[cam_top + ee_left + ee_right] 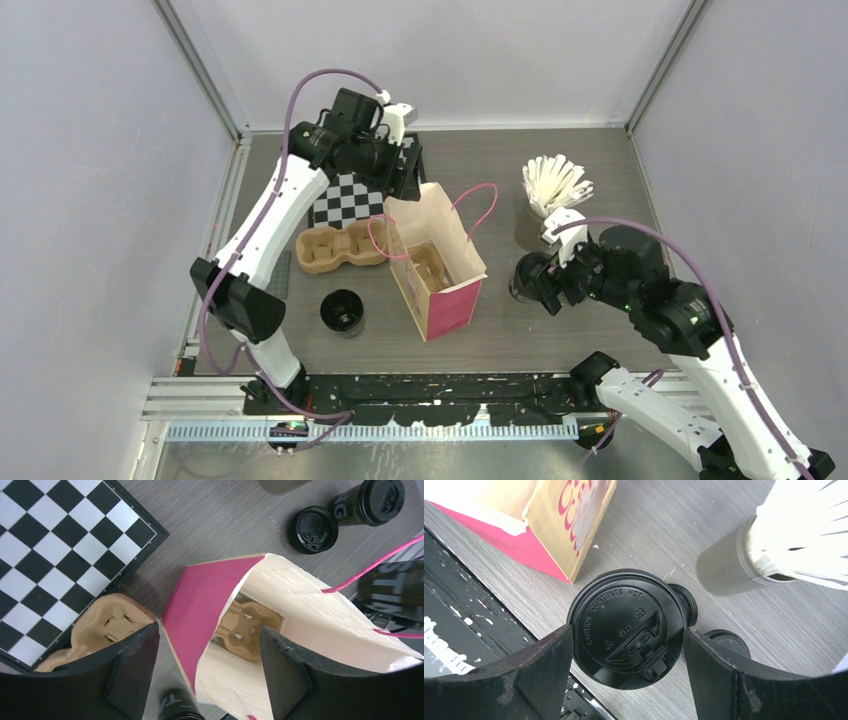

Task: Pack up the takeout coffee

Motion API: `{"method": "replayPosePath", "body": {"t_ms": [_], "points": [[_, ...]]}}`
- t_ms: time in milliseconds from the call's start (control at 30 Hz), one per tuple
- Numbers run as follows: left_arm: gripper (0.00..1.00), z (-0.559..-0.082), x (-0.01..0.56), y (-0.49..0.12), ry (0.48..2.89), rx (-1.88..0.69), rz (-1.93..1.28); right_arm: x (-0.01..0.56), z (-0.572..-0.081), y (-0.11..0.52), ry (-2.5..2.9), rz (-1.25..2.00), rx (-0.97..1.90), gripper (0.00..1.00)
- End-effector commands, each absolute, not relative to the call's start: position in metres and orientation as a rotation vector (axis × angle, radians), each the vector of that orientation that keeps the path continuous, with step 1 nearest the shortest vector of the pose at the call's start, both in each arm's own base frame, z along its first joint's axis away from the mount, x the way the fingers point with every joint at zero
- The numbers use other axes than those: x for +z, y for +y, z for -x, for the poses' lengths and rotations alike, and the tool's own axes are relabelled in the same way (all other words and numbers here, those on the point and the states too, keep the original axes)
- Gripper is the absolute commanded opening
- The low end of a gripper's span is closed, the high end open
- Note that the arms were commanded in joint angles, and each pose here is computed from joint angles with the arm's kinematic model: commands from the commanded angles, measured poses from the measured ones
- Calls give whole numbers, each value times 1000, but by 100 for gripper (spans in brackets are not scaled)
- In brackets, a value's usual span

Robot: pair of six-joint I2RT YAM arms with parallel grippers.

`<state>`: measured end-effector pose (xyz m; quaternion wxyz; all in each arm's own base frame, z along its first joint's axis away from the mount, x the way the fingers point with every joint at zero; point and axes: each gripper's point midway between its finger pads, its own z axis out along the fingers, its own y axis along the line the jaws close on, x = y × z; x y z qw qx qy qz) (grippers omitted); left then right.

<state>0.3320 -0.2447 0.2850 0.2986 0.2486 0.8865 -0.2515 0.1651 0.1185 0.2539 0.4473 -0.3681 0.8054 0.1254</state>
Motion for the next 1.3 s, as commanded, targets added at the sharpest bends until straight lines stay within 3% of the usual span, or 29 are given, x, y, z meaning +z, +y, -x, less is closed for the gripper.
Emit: {"method": "replayPosePath", "body": {"t_ms": [0,100,167,433,700,867,1033,1267], "points": [[67,-333,289,-249,2325,-633,-801,290,-160,106,2013,813,283,73],[37,-328,292,-252,2363,-675,-761,323,-153,103,1966,756,315,73],[24,-322,297,-258,2367,-735,-713,347,-149,102,1921,725,338,73],[1,-306,319,-281,2367,-916,-348,431,-145,115,1714,765,413,74],[0,-304,335,-291,2286,-1016,-36,472,-151,137,1521,805,480,77],[0,-301,323,-281,2309,-941,24,446,-164,140,1624,804,463,78],[3,-292,310,-255,2336,-801,11,408,-187,118,1805,561,360,85],[4,-281,311,-243,2341,-755,-36,354,-199,101,2059,292,276,86]]}}
